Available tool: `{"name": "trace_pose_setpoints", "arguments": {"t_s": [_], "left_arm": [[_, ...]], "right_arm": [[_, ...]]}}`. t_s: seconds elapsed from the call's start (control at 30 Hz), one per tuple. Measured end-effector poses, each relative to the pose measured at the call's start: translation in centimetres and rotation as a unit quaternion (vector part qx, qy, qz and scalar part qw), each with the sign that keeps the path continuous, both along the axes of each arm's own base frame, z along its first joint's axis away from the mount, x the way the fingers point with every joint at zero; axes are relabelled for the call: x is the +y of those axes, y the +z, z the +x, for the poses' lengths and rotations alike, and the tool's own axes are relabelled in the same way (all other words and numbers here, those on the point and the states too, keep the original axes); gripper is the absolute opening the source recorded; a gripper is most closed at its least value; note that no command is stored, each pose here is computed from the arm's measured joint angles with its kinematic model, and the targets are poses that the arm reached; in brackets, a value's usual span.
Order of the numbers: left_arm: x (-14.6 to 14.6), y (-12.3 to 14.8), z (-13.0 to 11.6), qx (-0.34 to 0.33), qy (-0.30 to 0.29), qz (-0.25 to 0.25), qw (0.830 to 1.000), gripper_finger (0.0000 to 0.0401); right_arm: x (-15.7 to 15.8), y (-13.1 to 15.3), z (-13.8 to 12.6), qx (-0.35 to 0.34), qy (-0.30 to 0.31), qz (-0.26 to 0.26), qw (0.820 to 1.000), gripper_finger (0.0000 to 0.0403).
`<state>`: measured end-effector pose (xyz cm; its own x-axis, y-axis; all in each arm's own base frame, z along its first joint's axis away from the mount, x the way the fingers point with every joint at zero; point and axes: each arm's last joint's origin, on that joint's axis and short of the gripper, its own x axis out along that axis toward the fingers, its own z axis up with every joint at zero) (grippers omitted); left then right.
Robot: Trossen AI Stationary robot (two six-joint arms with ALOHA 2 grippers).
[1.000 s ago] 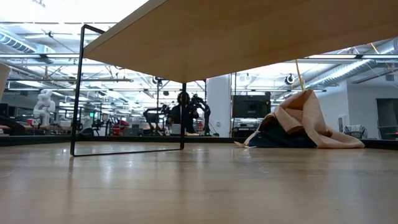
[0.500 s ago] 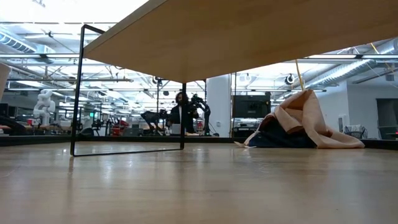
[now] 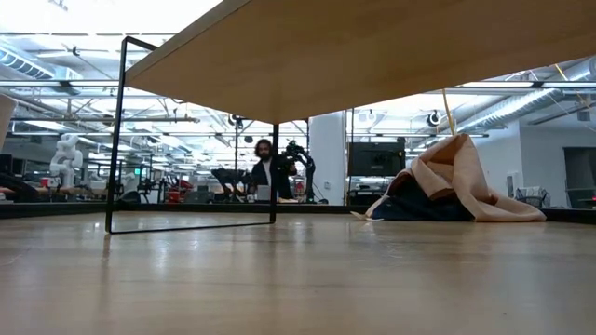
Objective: Stack small to large cups/mugs on shelf
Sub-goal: Put the brown wooden mug on the shelf
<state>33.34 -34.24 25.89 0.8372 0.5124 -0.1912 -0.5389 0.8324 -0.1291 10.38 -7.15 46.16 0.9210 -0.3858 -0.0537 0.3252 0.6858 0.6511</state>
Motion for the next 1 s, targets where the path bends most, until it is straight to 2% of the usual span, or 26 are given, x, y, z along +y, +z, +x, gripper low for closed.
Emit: {"name": "trace_pose_setpoints", "arguments": {"t_s": [0.7, 0.87, 1.0], "left_arm": [[0.7, -0.2, 0.7, 0.033, -0.012, 0.009, 0.999, 0.0092], [0.7, -0.2, 0.7, 0.021, -0.009, -0.018, 1.000, 0.0126], [1.0, -0.3, 1.1, 0.026, -0.011, -0.034, 0.999, 0.0137]], "right_arm": [[0.9, 0.4, -1.1, -0.015, 0.001, -0.012, 1.000, 0.0212], [1.0, 0.4, -1.2, -0.016, 0.010, -0.012, 1.000, 0.0212], [1.0, 0.4, -1.1, -0.018, 0.013, -0.006, 1.000, 0.0212]]}}
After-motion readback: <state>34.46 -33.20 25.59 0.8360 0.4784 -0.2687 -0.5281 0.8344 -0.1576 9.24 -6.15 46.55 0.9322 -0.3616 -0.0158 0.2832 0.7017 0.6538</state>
